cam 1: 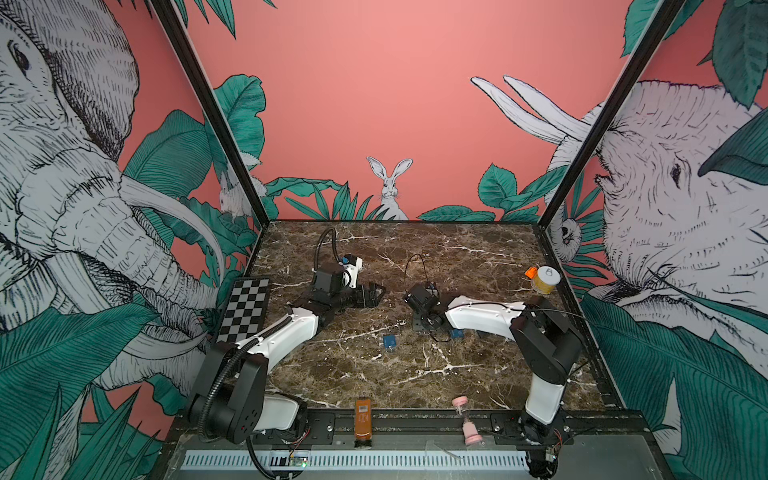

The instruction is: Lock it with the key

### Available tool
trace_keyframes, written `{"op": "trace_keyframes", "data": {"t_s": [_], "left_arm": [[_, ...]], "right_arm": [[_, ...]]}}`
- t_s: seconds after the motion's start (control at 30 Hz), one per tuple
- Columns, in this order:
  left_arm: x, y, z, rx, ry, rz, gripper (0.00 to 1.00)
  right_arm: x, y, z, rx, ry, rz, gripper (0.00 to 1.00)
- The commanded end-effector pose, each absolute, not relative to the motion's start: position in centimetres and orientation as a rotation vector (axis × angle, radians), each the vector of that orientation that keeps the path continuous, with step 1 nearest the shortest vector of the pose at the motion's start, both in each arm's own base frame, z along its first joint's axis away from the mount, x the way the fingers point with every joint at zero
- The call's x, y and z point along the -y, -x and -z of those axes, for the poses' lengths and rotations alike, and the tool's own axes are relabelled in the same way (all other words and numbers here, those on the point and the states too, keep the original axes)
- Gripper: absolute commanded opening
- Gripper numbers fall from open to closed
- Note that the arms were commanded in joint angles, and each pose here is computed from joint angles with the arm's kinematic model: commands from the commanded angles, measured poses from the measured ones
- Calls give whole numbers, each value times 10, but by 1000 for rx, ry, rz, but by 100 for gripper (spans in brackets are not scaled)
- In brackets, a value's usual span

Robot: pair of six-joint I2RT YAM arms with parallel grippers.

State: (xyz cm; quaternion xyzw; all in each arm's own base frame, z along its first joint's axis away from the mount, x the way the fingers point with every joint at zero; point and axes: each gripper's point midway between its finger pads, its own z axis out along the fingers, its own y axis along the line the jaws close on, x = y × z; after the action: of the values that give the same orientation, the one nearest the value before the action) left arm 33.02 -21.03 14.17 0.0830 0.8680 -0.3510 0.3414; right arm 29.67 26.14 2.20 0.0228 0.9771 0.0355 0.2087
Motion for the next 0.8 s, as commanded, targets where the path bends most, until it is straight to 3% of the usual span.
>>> {"op": "trace_keyframes", "data": {"t_s": [0.0,0.77], "left_arm": [[211,-331,-146,-2255,-232,919,92],[217,-330,-144,-2266,-238,975,91]], "right_arm": [[-255,-300,-19,-2721,-68,-33,47],[-247,-295,-16,-2740,-20,34,43]]}}
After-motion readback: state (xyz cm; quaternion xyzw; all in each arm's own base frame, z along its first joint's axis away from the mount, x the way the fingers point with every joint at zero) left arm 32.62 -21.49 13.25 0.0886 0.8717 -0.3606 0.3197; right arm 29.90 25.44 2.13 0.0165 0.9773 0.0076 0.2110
